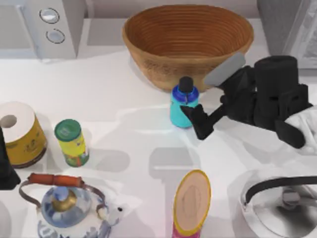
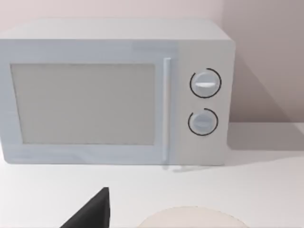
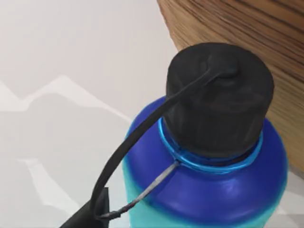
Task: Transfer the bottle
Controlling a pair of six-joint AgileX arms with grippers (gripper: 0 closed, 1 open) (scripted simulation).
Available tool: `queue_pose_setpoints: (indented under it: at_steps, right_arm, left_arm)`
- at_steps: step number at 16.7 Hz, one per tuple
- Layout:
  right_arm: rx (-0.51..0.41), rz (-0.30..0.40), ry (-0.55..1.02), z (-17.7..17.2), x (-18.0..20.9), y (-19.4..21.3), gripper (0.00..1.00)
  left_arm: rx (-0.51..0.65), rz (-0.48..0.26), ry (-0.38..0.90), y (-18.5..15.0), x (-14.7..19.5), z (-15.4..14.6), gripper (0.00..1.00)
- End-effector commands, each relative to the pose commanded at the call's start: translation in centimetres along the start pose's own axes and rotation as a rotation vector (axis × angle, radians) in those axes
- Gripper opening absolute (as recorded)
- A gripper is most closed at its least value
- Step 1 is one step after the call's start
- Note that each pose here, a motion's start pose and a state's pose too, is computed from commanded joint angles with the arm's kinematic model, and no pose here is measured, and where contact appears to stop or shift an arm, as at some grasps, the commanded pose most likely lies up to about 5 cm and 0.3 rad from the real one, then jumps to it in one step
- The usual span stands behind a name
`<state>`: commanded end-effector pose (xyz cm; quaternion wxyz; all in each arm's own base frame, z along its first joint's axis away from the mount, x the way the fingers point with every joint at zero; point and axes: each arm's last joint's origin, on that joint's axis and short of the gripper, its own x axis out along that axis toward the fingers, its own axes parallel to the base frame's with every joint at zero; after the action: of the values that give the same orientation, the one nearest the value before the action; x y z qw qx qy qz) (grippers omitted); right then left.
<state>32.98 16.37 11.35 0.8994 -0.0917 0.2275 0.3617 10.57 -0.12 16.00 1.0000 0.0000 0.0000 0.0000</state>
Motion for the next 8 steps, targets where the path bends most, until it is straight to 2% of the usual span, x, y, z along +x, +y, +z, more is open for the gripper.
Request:
queue_pose_setpoints:
  at_steps: [4, 8]
  right_arm:
    - [-0.004, 0.004, -0.001, -0.3, 4.0, 0.6, 1.0]
    - [-0.006, 0.009, 0.001, -0.8, 5.2, 2.1, 1.0]
  left_arm:
    - [0.0, 0.0, 0.0, 0.0, 0.0, 0.0, 1.0]
    - [0.0, 0.0, 0.0, 0.0, 0.0, 0.0, 1.0]
